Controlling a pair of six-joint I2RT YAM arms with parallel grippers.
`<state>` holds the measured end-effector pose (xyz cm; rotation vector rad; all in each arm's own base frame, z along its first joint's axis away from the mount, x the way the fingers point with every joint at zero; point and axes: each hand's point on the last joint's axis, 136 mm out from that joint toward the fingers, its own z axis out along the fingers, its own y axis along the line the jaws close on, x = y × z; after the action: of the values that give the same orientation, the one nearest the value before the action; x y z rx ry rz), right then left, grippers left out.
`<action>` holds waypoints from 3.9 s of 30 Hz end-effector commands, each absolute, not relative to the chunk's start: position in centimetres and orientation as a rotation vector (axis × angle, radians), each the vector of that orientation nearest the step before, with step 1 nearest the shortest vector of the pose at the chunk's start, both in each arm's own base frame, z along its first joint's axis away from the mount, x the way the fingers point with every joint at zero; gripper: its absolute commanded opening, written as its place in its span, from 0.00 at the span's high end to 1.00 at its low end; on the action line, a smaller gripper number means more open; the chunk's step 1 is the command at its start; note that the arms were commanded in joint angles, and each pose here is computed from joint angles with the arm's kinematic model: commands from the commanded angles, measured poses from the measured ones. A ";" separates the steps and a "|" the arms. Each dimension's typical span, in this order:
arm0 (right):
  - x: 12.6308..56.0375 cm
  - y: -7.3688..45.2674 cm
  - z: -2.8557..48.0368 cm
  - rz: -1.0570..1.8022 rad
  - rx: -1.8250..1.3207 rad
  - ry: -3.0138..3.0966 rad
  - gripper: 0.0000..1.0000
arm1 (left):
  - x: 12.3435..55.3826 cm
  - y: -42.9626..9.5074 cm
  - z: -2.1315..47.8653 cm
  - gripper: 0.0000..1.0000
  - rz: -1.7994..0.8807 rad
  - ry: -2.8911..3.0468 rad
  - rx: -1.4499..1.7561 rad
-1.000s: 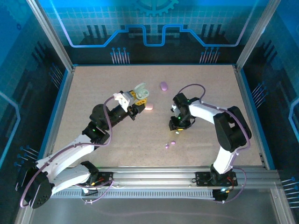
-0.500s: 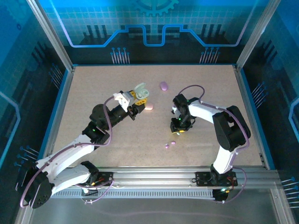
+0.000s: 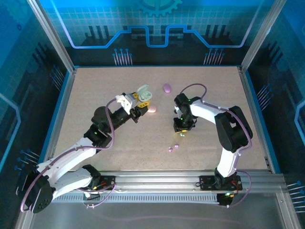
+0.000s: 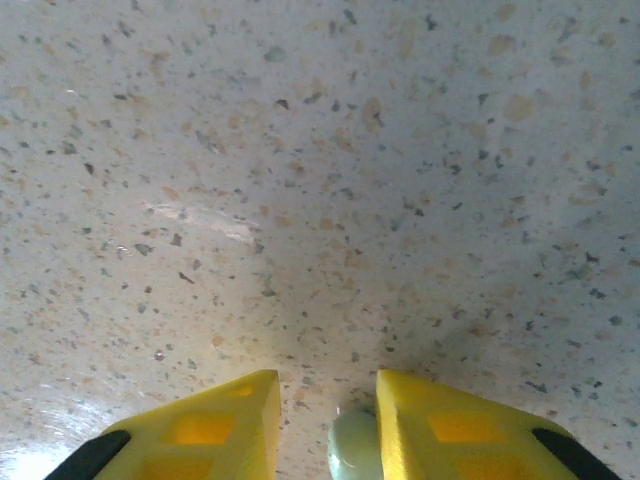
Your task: Insert the wireless bluetooth earbuds into the charging case
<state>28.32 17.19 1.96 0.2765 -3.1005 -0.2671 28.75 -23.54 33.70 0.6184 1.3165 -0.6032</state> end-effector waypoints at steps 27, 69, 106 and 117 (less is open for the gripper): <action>26.2 16.1 1.3 -0.101 0.277 -3.020 0.73 | 28.1 -23.6 35.6 0.63 -0.629 1.258 0.608; 23.3 25.7 35.4 -1.835 0.867 -2.976 0.79 | 25.0 -30.0 32.4 0.64 -0.965 1.179 0.947; 25.8 26.7 30.6 -1.612 0.722 -3.076 0.73 | 24.7 -30.5 33.1 0.63 -1.015 1.164 0.939; 25.8 26.4 30.6 -1.558 0.719 -3.111 0.66 | 24.7 -30.3 33.3 0.63 -1.008 1.162 0.934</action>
<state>25.38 26.69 31.87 0.7535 -3.0610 -1.6682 25.77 -30.08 29.82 0.9135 1.3058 -0.9989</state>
